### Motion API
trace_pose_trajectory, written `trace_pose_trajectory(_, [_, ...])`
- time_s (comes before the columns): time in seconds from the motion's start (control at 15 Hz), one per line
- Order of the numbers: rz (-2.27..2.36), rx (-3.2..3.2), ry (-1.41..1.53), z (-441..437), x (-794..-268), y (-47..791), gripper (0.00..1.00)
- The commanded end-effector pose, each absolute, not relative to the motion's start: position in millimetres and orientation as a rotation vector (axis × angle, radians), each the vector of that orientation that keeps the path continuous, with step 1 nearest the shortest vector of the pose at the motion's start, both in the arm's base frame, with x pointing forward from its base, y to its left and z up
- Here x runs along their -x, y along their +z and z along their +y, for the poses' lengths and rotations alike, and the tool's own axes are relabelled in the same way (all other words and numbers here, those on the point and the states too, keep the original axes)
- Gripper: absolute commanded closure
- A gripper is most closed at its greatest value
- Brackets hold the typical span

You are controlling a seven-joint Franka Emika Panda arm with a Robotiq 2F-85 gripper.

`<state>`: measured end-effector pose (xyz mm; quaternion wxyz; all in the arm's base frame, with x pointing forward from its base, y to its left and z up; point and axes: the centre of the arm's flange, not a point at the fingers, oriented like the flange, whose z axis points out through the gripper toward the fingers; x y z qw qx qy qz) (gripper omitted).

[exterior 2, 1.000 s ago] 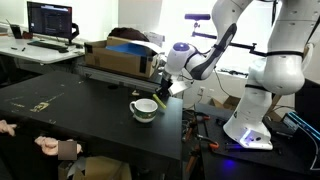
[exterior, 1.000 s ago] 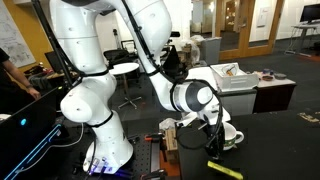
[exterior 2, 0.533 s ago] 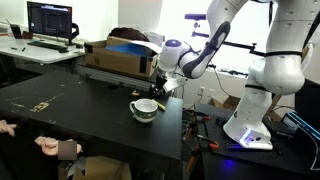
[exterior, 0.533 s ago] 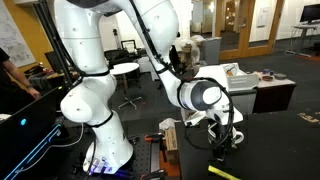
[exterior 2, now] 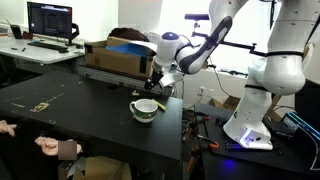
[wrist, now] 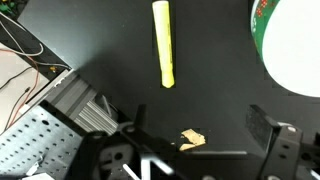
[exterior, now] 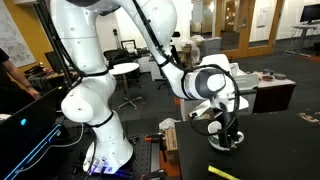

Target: Pick the marker from the cup and put it on the table

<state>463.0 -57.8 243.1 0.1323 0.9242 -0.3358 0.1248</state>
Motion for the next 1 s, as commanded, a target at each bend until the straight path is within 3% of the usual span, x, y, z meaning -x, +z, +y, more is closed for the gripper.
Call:
trace_pose_trajectory(0.0, [-0.884,-2.716,0.447,-51,-462,273,0.0])
trace_pose_trajectory(0.93, [-0.244,-2.982,0.524,-21,-450,319,0.0])
